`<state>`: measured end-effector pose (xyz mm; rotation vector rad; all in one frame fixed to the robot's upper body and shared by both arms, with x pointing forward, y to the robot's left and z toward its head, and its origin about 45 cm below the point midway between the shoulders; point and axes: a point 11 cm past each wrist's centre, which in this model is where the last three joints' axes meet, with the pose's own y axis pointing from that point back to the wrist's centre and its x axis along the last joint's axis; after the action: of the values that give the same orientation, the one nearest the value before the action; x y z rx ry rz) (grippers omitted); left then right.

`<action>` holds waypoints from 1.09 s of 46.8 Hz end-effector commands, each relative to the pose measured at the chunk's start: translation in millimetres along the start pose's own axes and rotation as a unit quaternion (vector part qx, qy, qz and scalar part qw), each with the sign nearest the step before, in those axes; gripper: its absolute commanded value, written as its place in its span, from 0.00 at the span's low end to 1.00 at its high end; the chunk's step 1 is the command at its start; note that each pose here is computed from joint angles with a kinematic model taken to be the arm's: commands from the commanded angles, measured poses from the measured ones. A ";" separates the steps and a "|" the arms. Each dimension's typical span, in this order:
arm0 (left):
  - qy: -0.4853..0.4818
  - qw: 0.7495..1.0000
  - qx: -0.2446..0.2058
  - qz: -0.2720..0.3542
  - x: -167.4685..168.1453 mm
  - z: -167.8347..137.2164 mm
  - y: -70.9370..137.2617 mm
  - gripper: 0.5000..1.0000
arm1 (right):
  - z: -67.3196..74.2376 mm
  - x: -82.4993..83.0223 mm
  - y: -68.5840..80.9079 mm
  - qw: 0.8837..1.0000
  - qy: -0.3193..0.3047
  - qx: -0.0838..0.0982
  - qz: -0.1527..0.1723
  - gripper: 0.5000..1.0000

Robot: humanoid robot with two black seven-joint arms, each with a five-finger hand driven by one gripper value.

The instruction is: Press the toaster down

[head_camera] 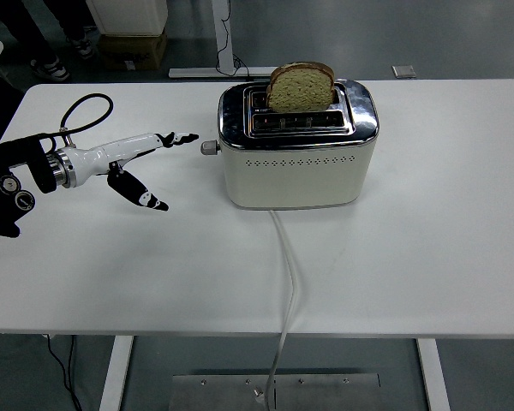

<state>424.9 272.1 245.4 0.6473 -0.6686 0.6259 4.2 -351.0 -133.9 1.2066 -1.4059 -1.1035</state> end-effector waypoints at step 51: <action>0.002 1.000 -0.005 -0.015 -11.8 2.8 -7.3 1.00 | -0.1 0.0 0.0 1.000 0.001 0.000 0.000 1.00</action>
<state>421.7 262.9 236.8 0.6472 -0.6577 0.5982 3.9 -350.9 -134.0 1.2065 -1.4048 -1.1033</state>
